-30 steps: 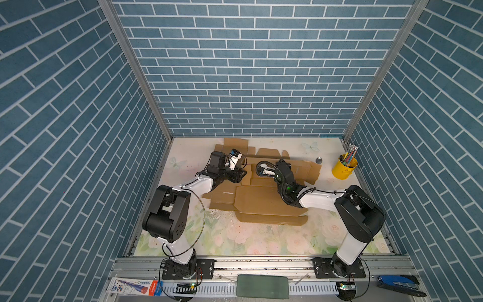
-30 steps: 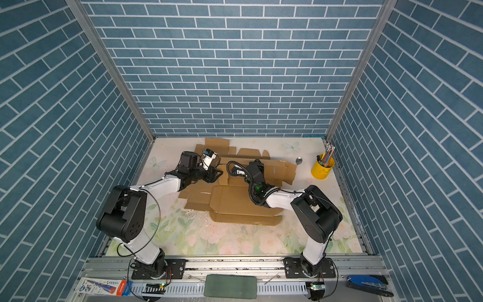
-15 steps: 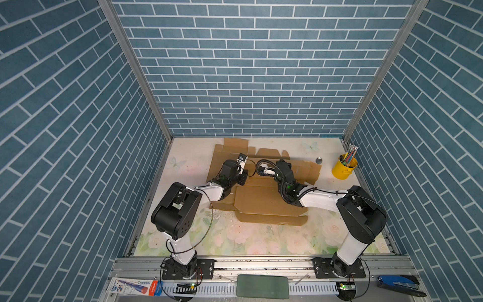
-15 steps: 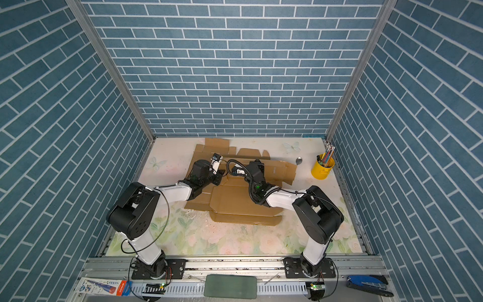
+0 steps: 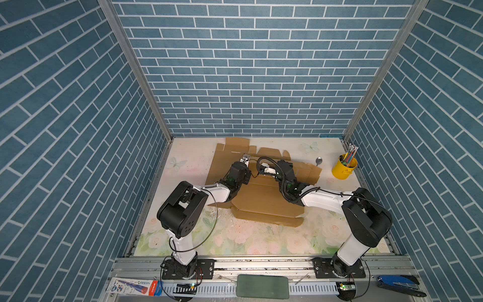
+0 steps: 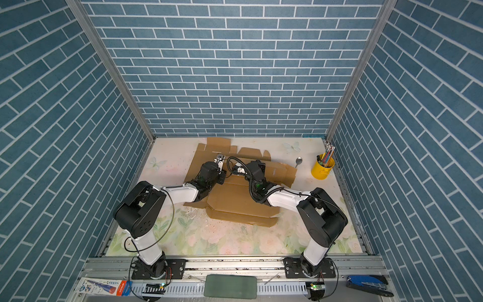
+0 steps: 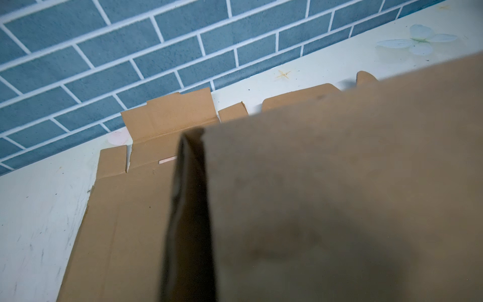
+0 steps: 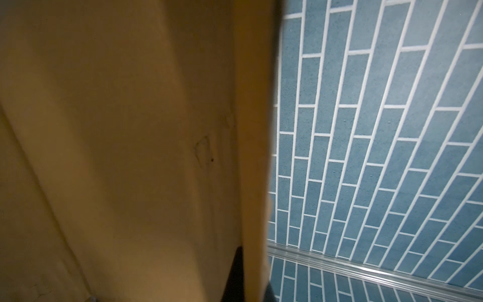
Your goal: Fold the paper box
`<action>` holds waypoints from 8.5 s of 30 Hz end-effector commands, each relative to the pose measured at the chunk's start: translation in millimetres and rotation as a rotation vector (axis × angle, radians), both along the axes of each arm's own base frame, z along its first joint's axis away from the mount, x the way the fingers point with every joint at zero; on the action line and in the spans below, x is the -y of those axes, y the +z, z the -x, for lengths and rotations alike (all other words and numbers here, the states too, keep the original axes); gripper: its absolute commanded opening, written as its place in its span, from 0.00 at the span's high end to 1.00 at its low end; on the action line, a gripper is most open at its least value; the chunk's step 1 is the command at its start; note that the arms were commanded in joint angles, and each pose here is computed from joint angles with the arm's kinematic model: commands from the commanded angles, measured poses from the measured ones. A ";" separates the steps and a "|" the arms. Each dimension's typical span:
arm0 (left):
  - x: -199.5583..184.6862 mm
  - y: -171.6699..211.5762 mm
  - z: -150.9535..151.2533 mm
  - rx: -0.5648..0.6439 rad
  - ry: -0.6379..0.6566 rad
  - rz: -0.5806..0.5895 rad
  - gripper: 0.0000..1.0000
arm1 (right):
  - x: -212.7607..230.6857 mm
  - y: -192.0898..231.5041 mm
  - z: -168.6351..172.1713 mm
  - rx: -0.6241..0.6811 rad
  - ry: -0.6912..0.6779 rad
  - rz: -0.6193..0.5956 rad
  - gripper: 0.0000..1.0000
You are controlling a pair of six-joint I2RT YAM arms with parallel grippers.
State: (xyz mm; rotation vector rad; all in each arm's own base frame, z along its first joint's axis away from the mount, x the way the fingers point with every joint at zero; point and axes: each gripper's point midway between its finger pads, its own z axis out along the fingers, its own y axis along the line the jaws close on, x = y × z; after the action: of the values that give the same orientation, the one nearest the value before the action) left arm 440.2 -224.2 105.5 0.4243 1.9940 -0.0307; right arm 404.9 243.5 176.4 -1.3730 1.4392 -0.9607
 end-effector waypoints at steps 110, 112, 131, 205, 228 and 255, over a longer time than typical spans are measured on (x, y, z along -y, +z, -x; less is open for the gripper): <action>-49.7 -28.4 32.9 -0.155 0.218 -0.075 1.00 | 103.4 -38.1 42.0 -0.929 -0.442 -1.340 0.62; -48.3 -31.4 34.5 -0.163 0.221 -0.057 1.00 | 101.1 -41.1 43.4 -0.915 -0.481 -1.349 0.63; -48.1 -32.1 37.5 -0.171 0.249 0.005 1.00 | 60.5 -16.2 43.9 -0.946 -0.554 -1.658 0.68; -76.0 -48.7 59.3 -0.294 0.319 -0.051 1.00 | 110.1 -36.2 141.7 -0.936 -0.870 -1.460 0.62; -75.4 -57.2 61.2 -0.317 0.308 -0.066 1.00 | 62.4 -168.7 128.4 -0.977 -0.999 -1.410 0.93; -69.1 -64.8 57.3 -0.352 0.280 -0.093 1.00 | 102.9 -83.8 -2.3 -0.969 -0.530 -1.393 0.76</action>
State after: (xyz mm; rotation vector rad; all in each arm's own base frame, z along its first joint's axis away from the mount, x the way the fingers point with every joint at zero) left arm 407.6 -164.2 90.7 0.1003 2.2196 0.1009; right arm 397.3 116.5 73.4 -0.0914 2.5927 0.5440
